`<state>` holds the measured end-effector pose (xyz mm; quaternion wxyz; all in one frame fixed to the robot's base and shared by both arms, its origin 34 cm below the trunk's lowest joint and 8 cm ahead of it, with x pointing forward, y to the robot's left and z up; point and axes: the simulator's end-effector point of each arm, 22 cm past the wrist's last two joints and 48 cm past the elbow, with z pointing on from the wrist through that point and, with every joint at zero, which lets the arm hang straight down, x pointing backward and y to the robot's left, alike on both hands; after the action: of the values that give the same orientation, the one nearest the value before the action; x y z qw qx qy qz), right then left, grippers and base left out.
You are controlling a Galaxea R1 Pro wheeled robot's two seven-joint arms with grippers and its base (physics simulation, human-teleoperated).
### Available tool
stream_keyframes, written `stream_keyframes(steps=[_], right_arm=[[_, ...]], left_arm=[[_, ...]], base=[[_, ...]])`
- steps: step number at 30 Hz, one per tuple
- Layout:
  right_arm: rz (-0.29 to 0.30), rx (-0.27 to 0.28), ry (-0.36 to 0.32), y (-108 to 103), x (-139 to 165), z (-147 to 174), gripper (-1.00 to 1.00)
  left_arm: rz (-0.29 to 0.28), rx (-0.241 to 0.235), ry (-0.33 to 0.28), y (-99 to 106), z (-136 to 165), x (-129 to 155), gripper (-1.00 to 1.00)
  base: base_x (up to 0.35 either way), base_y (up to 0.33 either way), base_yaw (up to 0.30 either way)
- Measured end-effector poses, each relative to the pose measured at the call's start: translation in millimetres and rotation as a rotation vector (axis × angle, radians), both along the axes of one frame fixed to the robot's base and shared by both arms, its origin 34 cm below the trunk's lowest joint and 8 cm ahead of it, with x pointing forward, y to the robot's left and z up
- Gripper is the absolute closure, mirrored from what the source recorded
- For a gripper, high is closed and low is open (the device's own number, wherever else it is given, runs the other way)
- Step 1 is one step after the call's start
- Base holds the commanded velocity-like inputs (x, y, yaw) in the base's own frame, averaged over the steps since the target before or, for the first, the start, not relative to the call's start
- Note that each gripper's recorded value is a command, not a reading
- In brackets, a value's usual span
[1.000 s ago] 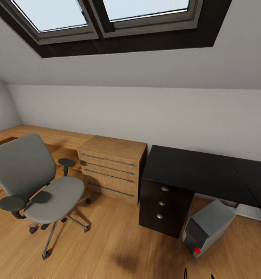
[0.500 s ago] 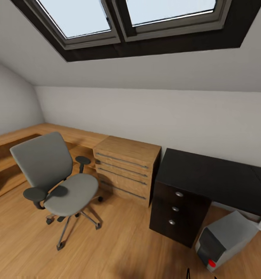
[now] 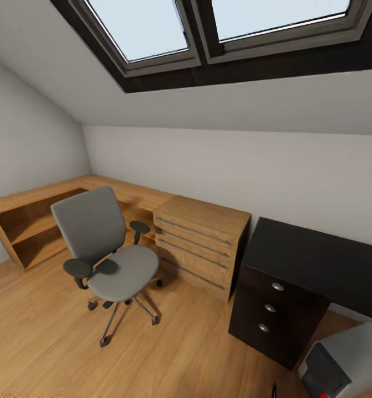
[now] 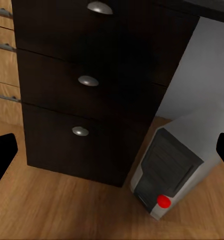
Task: In the bedroom, organize the workspace by keeping the computer under the desk, ensuring the monitor is on the desk, placing the keyboard on the desk next to the monitor, placing the mouse on the desk next to the keyboard, moving the folder from the swivel chair onto the desk next to the mouse, stacking the notebook on top of the folder with the pen on top of the notebook, and positioning the swivel chair next to the desk.
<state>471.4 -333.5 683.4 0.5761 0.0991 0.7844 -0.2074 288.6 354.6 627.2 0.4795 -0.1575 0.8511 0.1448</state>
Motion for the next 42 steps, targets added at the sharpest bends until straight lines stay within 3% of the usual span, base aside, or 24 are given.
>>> stream_keyframes(steps=[13,17,42], right_arm=[[-0.039,-0.01,-0.022,-18.4,2.0,7.3,-1.0],[-0.057,-0.013,-0.027,-25.1,0.9,9.0,-1.0],[-0.076,-0.025,-0.045,-36.6,2.6,16.2,-1.0]], left_arm=[[-0.004,-0.003,-0.01,-1.9,1.2,3.4,-1.0],[-0.004,-0.014,0.02,-2.9,-4.8,0.9,-1.0],[-0.006,-0.022,0.027,-3.7,-7.1,3.1,-1.0]], base=[[0.0,0.0,0.25],[0.0,0.0,0.251],[0.0,0.0,0.26]])
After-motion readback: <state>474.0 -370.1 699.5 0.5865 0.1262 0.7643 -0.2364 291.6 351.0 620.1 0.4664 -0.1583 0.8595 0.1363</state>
